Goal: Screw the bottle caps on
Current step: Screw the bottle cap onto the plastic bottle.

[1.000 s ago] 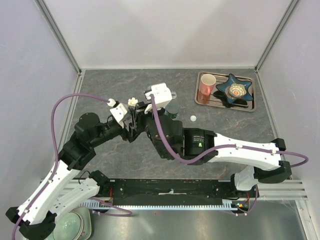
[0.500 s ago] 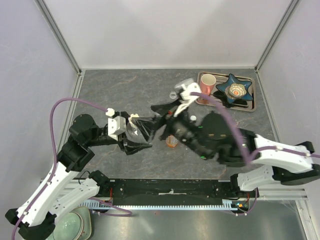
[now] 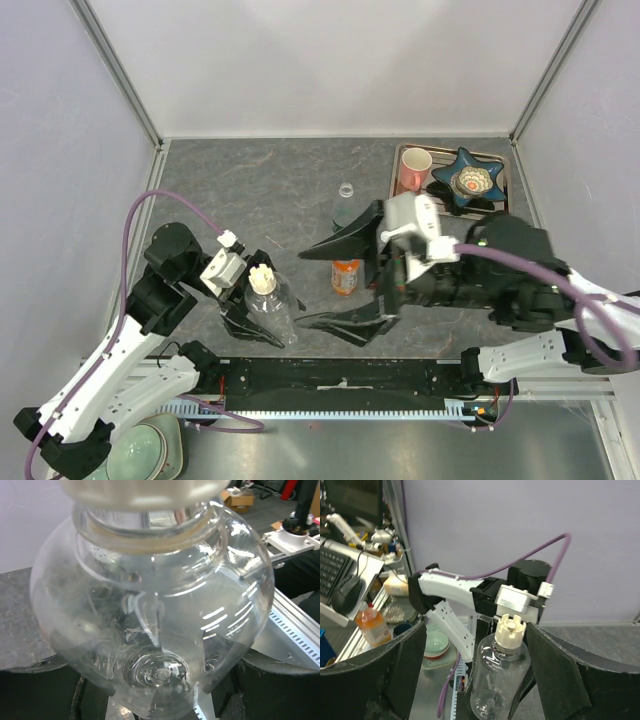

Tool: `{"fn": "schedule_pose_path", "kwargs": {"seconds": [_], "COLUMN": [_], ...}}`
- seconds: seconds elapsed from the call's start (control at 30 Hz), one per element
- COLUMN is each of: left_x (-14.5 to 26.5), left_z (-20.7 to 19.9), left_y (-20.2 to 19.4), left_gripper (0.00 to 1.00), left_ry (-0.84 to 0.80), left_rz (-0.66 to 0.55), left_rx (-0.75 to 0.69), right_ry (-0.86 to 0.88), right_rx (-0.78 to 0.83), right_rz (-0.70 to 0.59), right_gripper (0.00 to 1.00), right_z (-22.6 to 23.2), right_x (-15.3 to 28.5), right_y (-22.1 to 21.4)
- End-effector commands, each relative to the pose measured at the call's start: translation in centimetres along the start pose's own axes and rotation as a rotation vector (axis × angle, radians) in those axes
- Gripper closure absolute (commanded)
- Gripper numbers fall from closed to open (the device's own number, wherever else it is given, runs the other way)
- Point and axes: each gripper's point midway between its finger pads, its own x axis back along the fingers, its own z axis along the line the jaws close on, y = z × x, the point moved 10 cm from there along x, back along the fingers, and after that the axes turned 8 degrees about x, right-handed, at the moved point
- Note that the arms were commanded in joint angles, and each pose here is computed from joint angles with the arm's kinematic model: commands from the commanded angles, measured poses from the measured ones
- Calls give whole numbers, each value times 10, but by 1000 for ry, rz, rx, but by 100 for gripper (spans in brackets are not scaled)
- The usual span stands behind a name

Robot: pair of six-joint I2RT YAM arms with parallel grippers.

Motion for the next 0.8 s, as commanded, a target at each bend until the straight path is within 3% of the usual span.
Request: {"fn": "schedule_pose_path", "kwargs": {"seconds": [0.0, 0.27, 0.77], "left_x": [0, 1, 1], "left_z": [-10, -13, -15], "left_y": [1, 0, 0], "left_gripper": [93, 94, 94], "left_ry": [-139, -164, -146], "left_rz": [31, 38, 31], "left_rx": [28, 27, 7], "right_ry": [151, 229, 341], "right_rx": [57, -48, -130], "right_rz": [50, 89, 141], "right_gripper": [13, 22, 36], "right_z": [1, -33, -45], "right_x": [-20, -38, -56], "right_y": [-13, -22, -44]}}
